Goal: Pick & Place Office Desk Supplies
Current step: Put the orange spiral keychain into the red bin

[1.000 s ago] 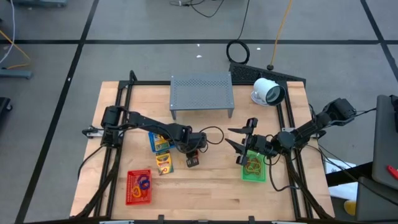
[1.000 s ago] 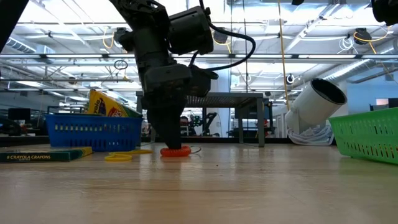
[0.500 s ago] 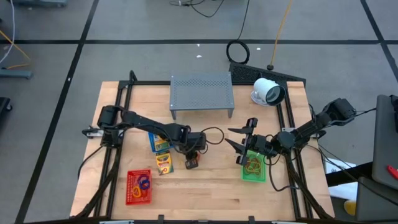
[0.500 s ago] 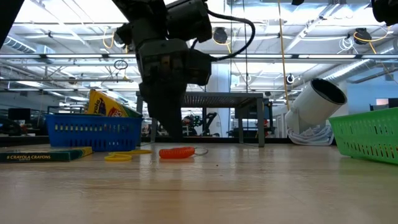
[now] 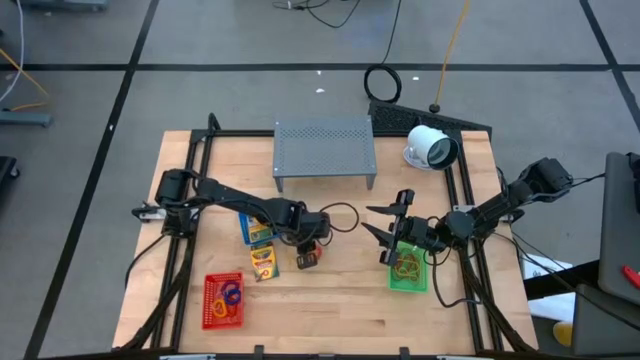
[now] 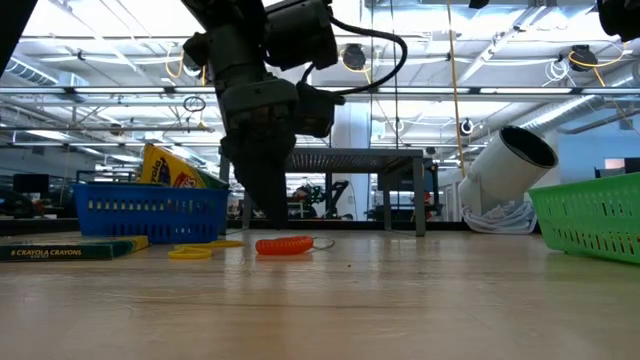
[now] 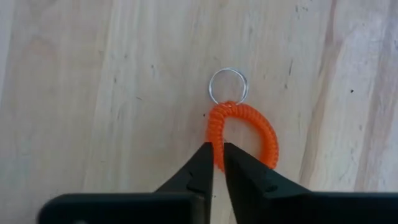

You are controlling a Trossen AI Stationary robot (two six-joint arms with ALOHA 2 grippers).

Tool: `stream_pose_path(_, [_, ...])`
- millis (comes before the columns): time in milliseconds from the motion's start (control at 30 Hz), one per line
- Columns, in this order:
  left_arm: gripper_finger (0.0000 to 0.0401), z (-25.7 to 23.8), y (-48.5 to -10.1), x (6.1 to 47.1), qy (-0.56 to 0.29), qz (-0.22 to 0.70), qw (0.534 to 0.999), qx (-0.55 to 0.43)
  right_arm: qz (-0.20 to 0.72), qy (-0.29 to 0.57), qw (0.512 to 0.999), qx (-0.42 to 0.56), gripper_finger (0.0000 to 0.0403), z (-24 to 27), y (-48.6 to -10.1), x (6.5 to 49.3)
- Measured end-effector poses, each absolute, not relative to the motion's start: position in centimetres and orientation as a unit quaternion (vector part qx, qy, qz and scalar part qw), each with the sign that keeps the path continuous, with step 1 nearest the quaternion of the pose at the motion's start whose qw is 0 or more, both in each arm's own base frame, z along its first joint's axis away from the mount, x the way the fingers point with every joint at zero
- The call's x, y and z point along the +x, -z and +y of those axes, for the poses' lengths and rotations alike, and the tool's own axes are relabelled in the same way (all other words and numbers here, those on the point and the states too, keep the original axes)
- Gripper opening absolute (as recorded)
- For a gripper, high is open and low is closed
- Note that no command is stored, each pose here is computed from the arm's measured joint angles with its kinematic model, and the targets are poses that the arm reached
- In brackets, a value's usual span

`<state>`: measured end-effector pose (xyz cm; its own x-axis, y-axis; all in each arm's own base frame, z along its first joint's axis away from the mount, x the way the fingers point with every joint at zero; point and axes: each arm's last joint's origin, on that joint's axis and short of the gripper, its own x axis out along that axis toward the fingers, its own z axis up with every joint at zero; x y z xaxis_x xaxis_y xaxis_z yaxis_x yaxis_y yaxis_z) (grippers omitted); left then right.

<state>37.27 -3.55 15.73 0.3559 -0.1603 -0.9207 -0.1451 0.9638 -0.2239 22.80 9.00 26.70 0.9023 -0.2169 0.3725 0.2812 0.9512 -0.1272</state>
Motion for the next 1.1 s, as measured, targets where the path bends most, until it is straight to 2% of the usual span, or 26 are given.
stream_pose_path(233, [0.0114, -3.5, -15.7, 37.2, -0.004, 0.571, 0.808, -0.145, -0.180, 0.128, 0.971, -0.089, 0.0169, 9.0, -26.7, 22.8])
stream_pose_path(433, [0.0148, -3.4, -15.7, 37.2, -0.023, 0.568, 0.810, -0.141, -0.180, 0.128, 0.971, -0.090, 0.0169, 9.0, -26.7, 22.8])
stream_pose_path(600, [0.0160, -3.3, -15.7, 37.2, -0.037, 0.567, 0.811, -0.139, -0.180, 0.128, 0.971, -0.090, 0.0169, 9.0, -26.7, 22.8])
stream_pose_path(1100, [0.0161, -4.0, -13.8, 37.7, -0.047, 0.576, 0.802, -0.152, -0.176, 0.128, 0.972, -0.092, 0.0169, 9.0, -26.6, 22.8])
